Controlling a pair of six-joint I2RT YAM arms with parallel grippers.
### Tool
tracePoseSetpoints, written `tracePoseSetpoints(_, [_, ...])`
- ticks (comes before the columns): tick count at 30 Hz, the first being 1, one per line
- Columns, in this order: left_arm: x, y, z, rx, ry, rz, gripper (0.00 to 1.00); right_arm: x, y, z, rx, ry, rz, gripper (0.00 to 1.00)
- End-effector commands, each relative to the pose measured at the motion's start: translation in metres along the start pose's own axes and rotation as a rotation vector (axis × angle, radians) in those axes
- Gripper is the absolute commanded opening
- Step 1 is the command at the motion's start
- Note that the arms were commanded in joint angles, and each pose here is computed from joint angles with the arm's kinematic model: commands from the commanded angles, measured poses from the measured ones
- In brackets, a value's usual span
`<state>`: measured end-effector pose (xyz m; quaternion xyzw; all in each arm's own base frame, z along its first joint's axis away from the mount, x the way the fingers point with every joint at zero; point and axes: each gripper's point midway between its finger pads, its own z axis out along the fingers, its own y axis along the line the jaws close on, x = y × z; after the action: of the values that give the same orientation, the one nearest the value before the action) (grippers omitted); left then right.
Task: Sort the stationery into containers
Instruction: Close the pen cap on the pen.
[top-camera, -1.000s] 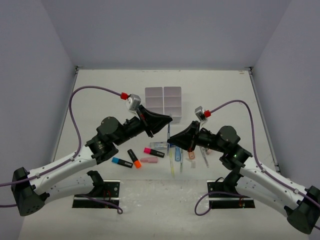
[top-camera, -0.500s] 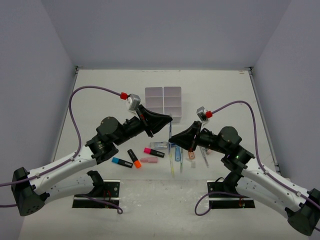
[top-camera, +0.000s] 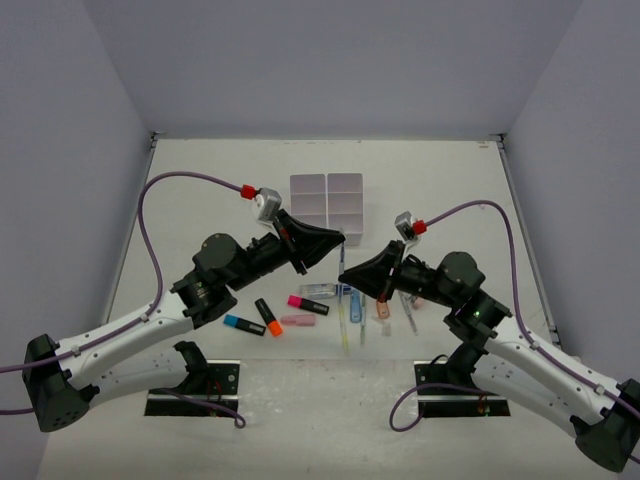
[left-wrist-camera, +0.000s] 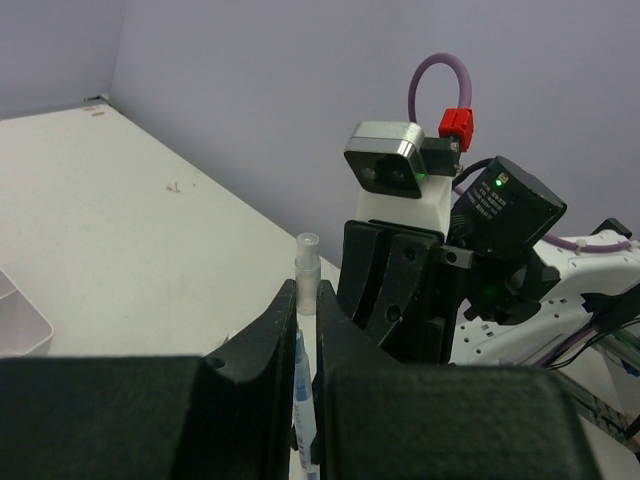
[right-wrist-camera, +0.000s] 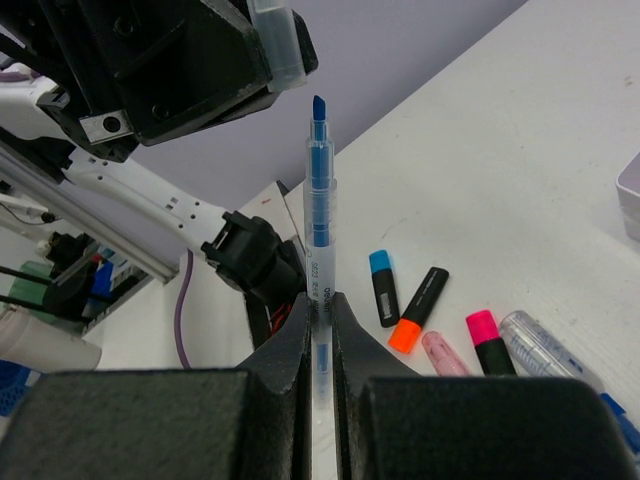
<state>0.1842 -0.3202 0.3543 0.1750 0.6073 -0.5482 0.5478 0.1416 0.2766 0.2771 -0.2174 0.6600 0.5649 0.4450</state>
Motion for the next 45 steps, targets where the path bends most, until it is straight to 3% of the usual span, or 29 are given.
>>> tracePoseSetpoints(1, [-0.011, -0.001, 0.003, 0.012, -0.039, 0.047, 0.0, -0.026, 0.016, -0.002, -0.025, -0.064, -0.049, 0.0])
tracePoseSetpoints(21, [0.003, -0.004, 0.004, 0.051, 0.002, 0.03, 0.0, -0.04, 0.017, -0.002, 0.01, -0.071, -0.073, 0.0])
tracePoseSetpoints(34, [0.037, -0.007, -0.002, 0.08, 0.212, 0.048, 0.0, -0.065, 0.021, -0.004, 0.054, -0.067, -0.246, 0.0])
tracePoseSetpoints(43, [0.046, -0.003, -0.006, 0.06, 0.243, 0.024, 0.0, -0.082, 0.028, -0.005, 0.045, -0.11, -0.321, 0.0])
tracePoseSetpoints(45, [0.045, -0.002, -0.005, 0.055, 0.241, 0.026, 0.09, -0.081, 0.03, -0.004, 0.032, -0.098, -0.317, 0.0])
